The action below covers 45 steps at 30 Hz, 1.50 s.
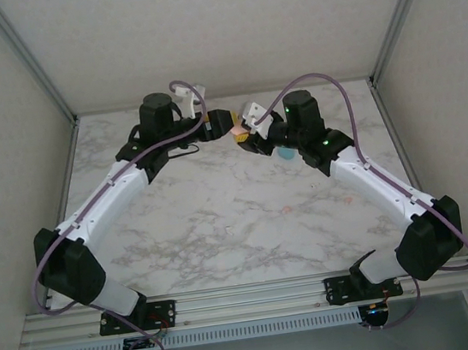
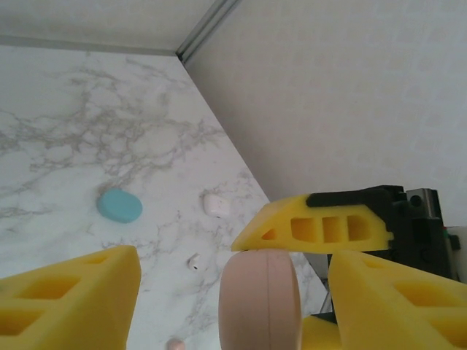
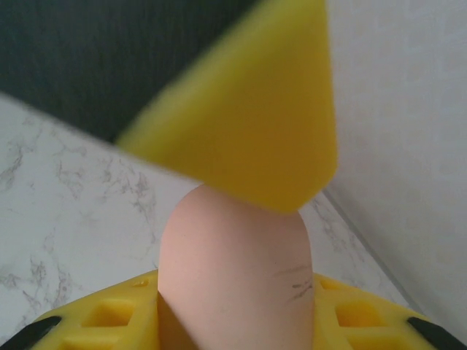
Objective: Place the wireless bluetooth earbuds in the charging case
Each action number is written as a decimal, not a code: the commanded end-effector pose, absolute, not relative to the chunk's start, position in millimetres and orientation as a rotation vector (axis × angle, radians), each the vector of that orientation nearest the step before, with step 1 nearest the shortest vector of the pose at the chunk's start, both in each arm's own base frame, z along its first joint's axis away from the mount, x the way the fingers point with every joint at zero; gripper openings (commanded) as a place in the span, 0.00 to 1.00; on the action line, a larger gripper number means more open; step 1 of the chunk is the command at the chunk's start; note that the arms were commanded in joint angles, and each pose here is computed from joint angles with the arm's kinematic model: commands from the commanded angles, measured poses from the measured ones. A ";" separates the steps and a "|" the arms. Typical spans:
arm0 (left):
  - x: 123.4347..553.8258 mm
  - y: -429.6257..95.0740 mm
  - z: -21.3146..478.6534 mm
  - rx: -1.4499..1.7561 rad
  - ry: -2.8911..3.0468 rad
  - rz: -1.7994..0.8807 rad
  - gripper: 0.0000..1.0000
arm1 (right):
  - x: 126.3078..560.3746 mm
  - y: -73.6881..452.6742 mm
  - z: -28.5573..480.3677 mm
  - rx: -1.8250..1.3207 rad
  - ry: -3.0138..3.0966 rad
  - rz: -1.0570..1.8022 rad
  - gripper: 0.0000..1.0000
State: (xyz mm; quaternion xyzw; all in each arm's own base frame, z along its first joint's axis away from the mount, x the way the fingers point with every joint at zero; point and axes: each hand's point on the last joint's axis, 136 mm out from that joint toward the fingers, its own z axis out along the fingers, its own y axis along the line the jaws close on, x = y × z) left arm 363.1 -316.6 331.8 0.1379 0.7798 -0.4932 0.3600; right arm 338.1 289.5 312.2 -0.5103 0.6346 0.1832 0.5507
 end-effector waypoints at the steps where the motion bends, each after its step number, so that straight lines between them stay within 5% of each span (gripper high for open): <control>1: 353.1 -331.2 341.4 0.426 2.009 -1.337 0.64 | 338.1 290.0 326.8 -1.165 1.450 0.419 0.31; 8: 351.3 -339.8 333.2 0.438 2.053 -1.357 0.49 | 347.6 287.6 327.2 -1.123 1.462 0.382 0.32; 14: 357.4 -337.2 341.0 0.366 2.039 -1.357 0.14 | 348.9 284.0 324.9 -1.121 1.466 0.354 0.37; 21: 350.3 -337.3 364.4 0.283 1.974 -1.502 0.10 | 331.9 267.2 328.7 -1.121 1.390 0.536 0.62; 45: 335.5 -337.0 375.3 0.264 2.000 -1.590 0.09 | 329.1 269.3 368.8 -1.127 1.197 0.545 0.51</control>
